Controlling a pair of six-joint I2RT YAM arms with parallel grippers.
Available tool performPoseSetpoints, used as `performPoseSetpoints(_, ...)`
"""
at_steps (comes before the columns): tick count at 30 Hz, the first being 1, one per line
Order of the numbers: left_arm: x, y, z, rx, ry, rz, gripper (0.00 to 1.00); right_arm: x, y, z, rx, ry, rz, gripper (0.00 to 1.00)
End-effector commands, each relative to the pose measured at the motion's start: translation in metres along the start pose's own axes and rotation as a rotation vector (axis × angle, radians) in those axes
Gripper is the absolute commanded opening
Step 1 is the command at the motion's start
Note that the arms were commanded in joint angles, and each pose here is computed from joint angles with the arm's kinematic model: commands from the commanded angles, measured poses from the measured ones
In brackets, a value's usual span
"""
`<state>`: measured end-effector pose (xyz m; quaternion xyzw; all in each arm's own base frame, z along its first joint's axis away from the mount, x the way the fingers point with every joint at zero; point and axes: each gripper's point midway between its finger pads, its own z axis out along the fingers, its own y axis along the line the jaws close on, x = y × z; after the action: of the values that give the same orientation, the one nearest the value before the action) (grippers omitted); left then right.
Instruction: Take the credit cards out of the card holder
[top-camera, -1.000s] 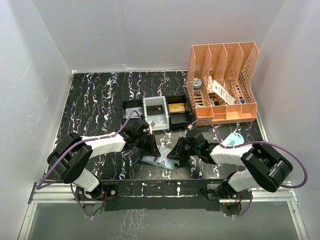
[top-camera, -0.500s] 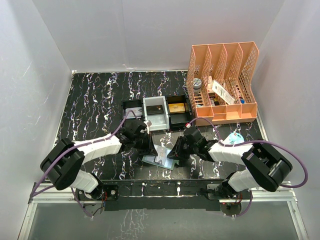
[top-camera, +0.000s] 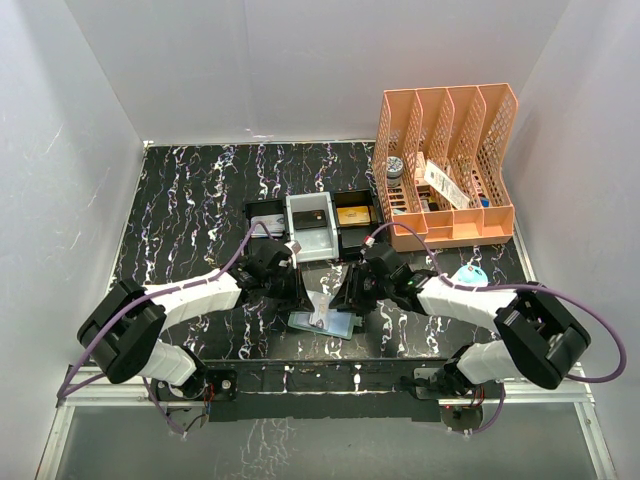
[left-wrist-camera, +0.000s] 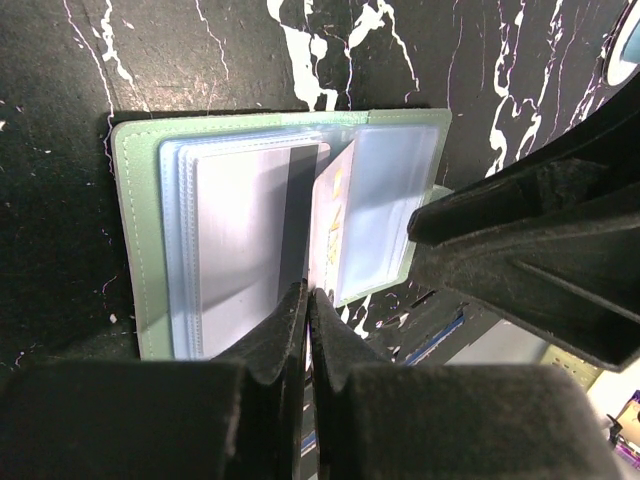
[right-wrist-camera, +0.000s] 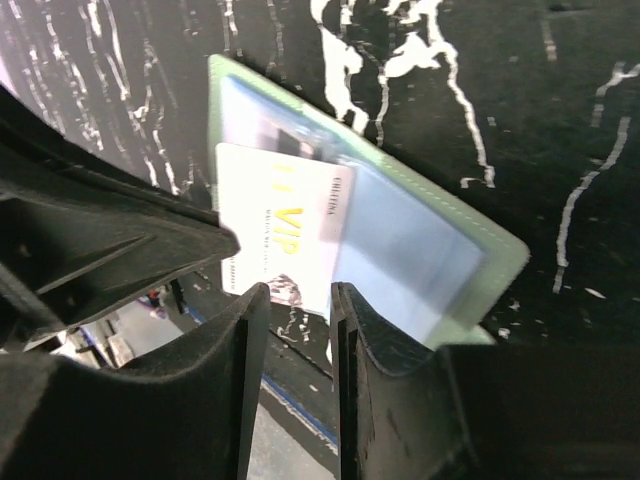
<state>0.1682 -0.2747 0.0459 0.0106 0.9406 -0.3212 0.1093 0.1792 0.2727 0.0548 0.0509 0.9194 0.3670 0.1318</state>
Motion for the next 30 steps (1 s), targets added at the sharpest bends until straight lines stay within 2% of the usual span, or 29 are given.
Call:
performPoseSetpoints(1,0.000,-0.006,-0.007,0.024,-0.009,0.007,0.00,-0.010,0.032,0.002,-0.131,-0.011,-0.004,0.30)
performPoseSetpoints(5,0.002,-0.008,-0.005,0.038,0.002,0.005,0.00,0.000,0.012,0.018,-0.082,0.037,0.022,0.29)
performPoseSetpoints(7,0.004,-0.010,-0.005,0.050,0.014,0.005,0.00,0.005,0.001,0.024,-0.052,0.056,0.035,0.26)
performPoseSetpoints(12,0.008,-0.014,0.000,0.075,0.053,0.005,0.15,0.012,-0.017,0.027,-0.001,0.058,0.064,0.21)
performPoseSetpoints(15,0.008,-0.020,0.003,0.106,0.067,0.000,0.19,0.015,-0.021,0.026,0.006,0.059,0.068,0.20)
performPoseSetpoints(25,0.007,-0.023,0.005,0.113,0.076,0.002,0.19,0.016,-0.024,0.026,0.014,0.055,0.074,0.20)
performPoseSetpoints(30,0.010,-0.018,0.005,0.097,0.080,0.000,0.09,0.015,-0.024,0.025,0.015,0.051,0.071,0.20)
